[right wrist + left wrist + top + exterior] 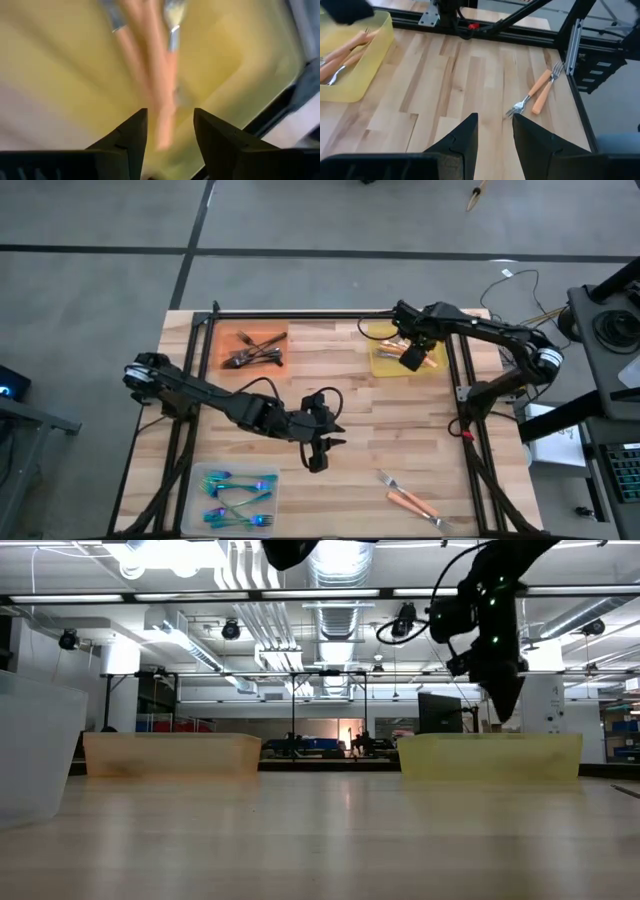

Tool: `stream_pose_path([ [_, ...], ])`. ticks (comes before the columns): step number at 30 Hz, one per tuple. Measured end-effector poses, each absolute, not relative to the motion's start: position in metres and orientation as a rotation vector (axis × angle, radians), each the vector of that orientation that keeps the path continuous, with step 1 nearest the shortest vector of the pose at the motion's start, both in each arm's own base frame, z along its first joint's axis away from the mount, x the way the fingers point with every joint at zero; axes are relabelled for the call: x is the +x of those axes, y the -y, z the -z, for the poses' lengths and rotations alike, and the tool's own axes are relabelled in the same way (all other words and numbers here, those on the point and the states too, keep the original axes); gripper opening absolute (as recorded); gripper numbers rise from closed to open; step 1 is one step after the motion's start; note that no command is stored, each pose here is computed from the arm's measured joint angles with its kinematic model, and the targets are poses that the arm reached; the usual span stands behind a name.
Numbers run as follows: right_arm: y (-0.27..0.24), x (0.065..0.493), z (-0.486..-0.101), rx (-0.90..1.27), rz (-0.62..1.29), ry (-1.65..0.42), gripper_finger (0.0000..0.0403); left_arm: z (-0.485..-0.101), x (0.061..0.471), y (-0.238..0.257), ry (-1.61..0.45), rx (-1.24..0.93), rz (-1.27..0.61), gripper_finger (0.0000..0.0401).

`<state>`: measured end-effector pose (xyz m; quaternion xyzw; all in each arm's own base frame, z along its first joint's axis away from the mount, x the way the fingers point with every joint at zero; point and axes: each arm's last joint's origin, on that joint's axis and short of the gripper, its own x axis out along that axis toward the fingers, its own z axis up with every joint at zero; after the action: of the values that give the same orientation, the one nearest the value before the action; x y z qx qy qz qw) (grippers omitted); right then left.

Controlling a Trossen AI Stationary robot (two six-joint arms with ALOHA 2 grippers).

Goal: Sort silverware by color (type)
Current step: Put the orange fork into the yellow bin

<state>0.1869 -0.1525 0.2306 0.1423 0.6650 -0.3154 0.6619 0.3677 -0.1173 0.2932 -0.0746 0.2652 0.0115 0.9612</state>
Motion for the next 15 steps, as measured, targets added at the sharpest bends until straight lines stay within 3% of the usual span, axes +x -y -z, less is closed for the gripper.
stream_pose_path([
  [6,0.101,0.182,-0.258,0.564,0.487,-1.360,0.0147,-0.296,0.364,0.116,-0.554,-0.146,-0.026,0.0103],
  [15,-0.022,0.192,-0.259,0.594,0.265,-1.261,0.0134,-0.296,0.363,0.116,-0.555,-0.138,-0.024,0.0103],
])
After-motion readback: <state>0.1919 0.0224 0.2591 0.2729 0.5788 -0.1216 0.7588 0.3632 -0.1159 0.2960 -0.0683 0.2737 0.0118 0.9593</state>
